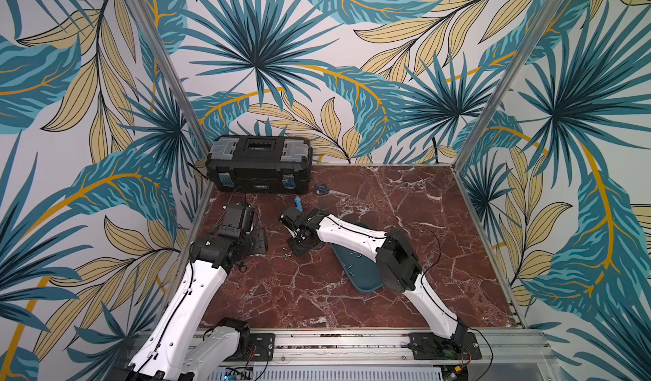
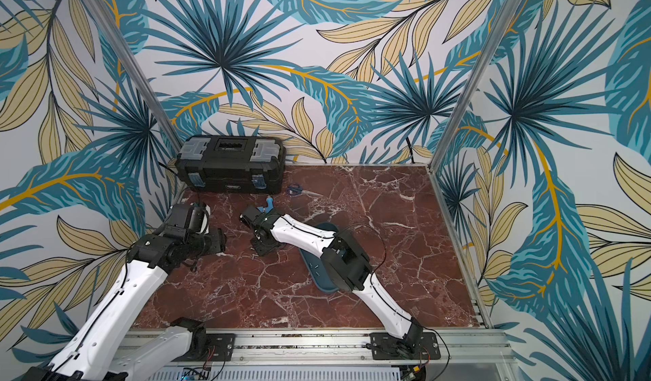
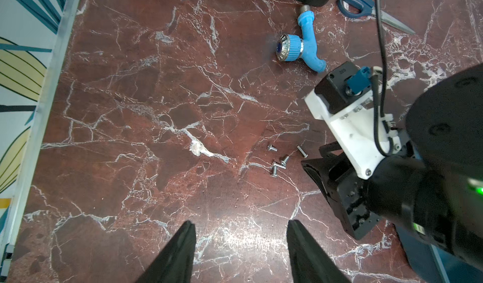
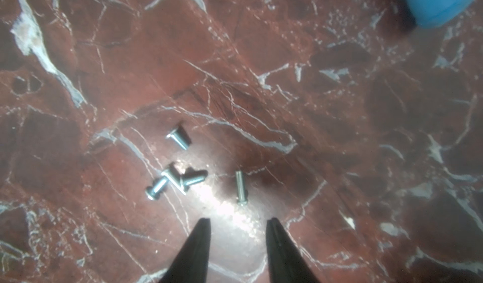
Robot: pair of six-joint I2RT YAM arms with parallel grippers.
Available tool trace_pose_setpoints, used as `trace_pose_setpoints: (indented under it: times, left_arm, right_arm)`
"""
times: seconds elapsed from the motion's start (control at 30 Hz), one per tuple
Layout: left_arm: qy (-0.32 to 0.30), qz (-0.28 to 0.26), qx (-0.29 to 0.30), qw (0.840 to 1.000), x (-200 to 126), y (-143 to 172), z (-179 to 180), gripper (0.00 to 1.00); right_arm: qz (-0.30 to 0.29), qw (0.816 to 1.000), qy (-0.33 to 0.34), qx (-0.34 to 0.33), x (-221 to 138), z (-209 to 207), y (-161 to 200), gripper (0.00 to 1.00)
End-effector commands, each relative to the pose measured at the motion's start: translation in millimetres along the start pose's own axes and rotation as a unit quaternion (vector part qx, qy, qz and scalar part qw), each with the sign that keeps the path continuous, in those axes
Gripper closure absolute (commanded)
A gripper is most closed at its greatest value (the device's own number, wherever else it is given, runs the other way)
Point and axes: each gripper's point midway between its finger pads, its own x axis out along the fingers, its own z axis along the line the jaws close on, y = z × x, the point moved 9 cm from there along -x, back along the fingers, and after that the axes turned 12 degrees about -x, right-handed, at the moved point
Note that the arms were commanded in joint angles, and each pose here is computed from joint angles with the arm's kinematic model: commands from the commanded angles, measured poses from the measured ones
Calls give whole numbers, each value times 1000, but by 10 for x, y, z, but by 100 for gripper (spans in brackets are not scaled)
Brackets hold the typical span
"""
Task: Put the screws on the desktop into the storage box
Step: Pick up the screw from the center of the board.
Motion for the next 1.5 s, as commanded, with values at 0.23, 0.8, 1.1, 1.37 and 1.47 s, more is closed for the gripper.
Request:
trace_pose_setpoints:
  times: [0.23,0.8,1.1,1.37,1.47]
  left_arm:
    - [-3,12,3,1000,91,41,29,40]
    - [-4,27,7,1000,131,43,11,40]
    - [-4,30,8,1000,133,43,7,40]
    - [-3,34,9,999,147,42,1,40]
    - [-3,34,9,999,148,43,0,40]
  right_arm:
    - [54,998,22,-15,286,9,111,67]
    - [94,995,31,-19,440,18,240,79]
    - [100,994,21,-29,574,39,238,77]
    - [110,994,13,-23,666,58,282,83]
    - [108,994,11,-24,648,58,274,88]
